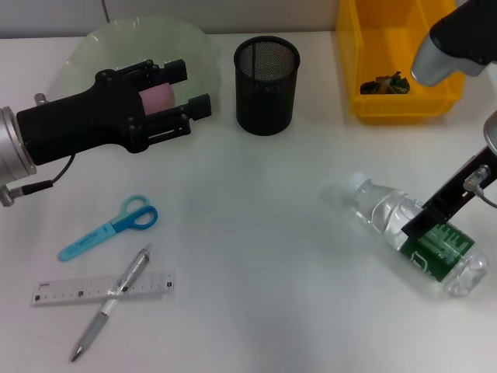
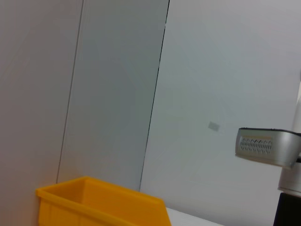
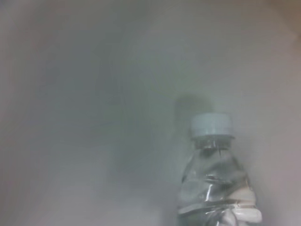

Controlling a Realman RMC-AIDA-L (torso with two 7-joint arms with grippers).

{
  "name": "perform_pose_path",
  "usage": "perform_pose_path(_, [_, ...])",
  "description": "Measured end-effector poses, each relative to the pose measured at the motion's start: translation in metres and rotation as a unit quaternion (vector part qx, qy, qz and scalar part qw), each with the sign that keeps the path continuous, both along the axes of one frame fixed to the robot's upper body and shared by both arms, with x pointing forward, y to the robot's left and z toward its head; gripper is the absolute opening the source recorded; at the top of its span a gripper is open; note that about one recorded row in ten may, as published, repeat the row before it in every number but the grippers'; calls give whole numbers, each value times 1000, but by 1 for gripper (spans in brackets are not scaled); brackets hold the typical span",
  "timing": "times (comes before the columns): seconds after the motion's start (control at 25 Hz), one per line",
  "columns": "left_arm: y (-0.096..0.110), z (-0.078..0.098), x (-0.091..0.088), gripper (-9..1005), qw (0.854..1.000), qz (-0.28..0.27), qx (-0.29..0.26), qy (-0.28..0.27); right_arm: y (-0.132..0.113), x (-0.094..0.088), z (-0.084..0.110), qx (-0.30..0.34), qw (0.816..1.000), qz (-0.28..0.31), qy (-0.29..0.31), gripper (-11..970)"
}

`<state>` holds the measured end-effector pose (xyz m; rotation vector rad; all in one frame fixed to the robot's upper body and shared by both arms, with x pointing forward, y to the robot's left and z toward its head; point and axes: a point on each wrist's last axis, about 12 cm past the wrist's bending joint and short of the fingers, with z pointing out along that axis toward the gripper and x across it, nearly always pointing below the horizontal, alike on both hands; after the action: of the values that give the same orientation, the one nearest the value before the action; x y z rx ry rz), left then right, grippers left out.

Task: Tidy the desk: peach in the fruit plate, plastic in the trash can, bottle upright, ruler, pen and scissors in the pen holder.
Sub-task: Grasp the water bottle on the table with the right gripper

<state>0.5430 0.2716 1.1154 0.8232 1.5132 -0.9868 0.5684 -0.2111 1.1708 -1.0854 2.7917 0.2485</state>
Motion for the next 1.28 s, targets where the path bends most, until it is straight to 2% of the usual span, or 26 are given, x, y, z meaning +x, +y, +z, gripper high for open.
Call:
perform_pose_path(0.28, [1, 0, 1, 620, 1000, 2, 2, -1, 8, 12, 16, -23, 999, 27, 12, 689])
perform_pose_path(0.4, [0, 1, 1, 620, 1000, 1, 2, -1, 13, 15, 11, -29, 999, 29, 28, 709])
perform_pose_path(0.68, [2, 0, 0, 619, 1000, 5, 1, 0, 18, 15, 5, -29, 999, 32, 25, 757])
perform_pose_path(0.96, [3, -1, -1, 618, 1000, 7, 1, 2, 25, 15, 0, 2, 999, 35, 27, 756])
perform_pose_path(1.28, [3, -1, -1, 616, 1000, 8, 1, 1, 28, 17, -14, -4, 998, 34, 45, 758])
